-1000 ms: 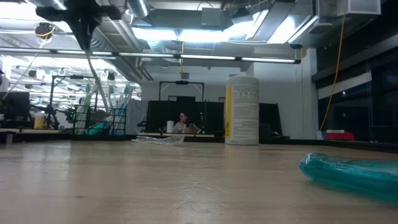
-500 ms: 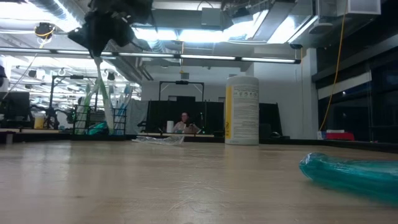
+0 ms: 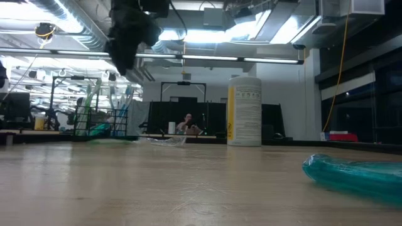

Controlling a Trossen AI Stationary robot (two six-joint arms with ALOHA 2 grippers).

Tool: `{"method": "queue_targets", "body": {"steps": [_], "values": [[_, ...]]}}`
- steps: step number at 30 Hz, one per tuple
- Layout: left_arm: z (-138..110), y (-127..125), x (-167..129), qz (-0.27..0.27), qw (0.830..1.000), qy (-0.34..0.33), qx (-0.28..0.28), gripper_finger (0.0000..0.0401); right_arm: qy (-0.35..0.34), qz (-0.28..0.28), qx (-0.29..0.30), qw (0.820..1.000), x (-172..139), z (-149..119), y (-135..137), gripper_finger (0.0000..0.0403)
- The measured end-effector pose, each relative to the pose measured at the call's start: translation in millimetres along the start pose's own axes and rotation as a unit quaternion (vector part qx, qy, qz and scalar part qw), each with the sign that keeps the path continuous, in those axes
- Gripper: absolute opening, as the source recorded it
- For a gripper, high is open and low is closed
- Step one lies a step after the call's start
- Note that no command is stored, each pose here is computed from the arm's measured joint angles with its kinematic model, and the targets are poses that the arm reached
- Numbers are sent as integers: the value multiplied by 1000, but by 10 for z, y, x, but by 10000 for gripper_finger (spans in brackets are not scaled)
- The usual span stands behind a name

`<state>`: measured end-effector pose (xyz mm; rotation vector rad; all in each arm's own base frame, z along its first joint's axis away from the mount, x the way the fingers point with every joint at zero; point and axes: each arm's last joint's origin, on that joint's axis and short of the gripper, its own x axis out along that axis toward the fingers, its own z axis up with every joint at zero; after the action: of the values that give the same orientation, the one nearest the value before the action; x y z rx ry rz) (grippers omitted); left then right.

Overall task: Pick & Place toothbrushing station
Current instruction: Put the green toothbrush into the left section of the black organizer

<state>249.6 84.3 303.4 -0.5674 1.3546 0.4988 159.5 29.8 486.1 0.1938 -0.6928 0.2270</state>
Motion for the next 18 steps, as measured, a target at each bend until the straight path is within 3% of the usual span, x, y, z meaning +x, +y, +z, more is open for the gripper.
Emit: {"method": "queue_targets", "body": {"steps": [6,12,18], "values": [[40,-123,58,46,997,-41,-50,247,4,-12,-8,1000,19,-34,-11,60],[326,-323,427,64,989,-83,-108,196,4,-25,-22,999,54,-85,-26,60],[526,-288,987,122,984,-21,-128,144,-9,-23,-21,999,51,-56,-21,60]]}}
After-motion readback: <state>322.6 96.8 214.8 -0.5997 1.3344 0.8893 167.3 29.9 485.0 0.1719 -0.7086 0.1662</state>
